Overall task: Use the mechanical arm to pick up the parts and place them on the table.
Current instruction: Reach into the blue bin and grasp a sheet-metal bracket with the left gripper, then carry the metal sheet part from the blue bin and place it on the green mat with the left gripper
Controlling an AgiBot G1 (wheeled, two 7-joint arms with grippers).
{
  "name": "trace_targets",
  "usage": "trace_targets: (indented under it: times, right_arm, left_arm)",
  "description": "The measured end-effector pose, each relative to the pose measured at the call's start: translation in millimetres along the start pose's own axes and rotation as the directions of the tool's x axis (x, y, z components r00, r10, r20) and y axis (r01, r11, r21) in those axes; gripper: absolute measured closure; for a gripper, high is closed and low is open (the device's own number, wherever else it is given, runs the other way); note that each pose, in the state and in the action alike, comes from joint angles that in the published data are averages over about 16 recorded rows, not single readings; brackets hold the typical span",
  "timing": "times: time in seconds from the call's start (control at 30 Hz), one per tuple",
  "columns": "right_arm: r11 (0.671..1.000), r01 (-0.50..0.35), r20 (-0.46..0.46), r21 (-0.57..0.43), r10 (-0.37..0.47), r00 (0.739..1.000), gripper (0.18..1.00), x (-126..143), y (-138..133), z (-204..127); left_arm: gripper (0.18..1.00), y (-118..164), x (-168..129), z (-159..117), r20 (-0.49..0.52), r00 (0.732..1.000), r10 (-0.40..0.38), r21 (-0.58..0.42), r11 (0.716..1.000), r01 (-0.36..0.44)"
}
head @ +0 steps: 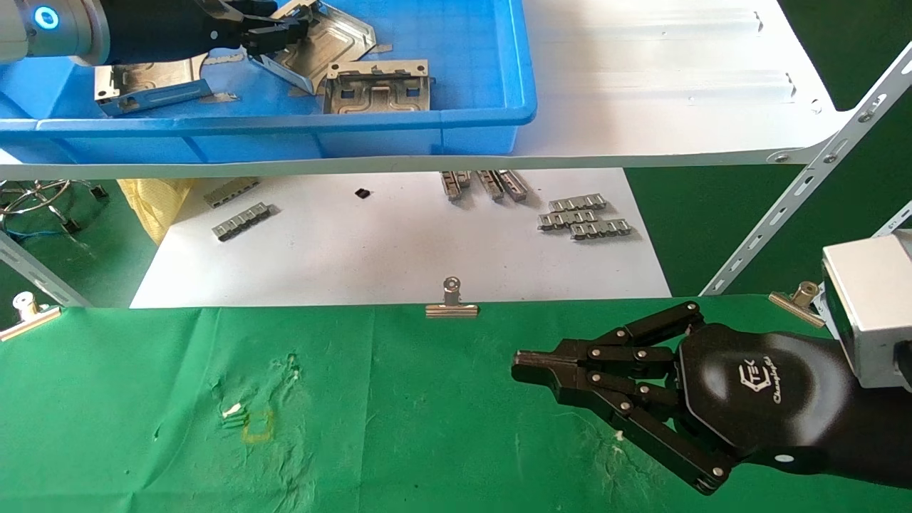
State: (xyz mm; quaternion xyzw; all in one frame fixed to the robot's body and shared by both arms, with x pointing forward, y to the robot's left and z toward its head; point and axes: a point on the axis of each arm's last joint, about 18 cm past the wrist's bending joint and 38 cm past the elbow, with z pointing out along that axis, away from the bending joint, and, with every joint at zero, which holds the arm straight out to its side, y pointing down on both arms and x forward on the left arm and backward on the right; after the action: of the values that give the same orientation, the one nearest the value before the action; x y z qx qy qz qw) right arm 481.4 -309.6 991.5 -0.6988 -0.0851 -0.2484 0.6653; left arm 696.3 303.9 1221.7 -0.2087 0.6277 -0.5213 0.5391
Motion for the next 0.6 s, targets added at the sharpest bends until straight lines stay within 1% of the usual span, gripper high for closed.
trace_targets:
  times: [0.1, 0.17, 0.3, 0.47, 0.6]
  right_arm:
    - [1.000, 0.000, 0.000, 0.000, 0.000, 1.000, 0.987, 0.0, 0.0, 0.0]
    - [1.000, 0.000, 0.000, 0.000, 0.000, 1.000, 0.987, 0.0, 0.0, 0.0]
    - [1.000, 0.000, 0.000, 0.000, 0.000, 1.000, 0.987, 0.0, 0.0, 0.0]
    - [1.000, 0.000, 0.000, 0.000, 0.000, 1.000, 0.987, 0.0, 0.0, 0.0]
    - [1.000, 0.000, 0.000, 0.000, 0.000, 1.000, 0.987, 0.0, 0.0, 0.0]
  left_arm:
    - [0.666, -2.6, -1.0, -1.7, -0.001, 1.000, 0.003, 0.005, 1.000, -0.003]
    - [0.702, -5.8, -1.7, -3.5, -0.004, 1.000, 0.006, 0.012, 1.000, -0.006]
    - [0.797, -16.2, -2.2, -9.2, -0.023, 1.000, 0.014, 0.039, 0.999, -0.013]
    - [0.863, -35.3, 1.7, -21.8, -0.083, 0.996, 0.037, 0.094, 0.995, -0.029]
    - [0.894, -49.4, 11.8, -36.7, -0.174, 0.982, 0.076, 0.148, 0.988, -0.050]
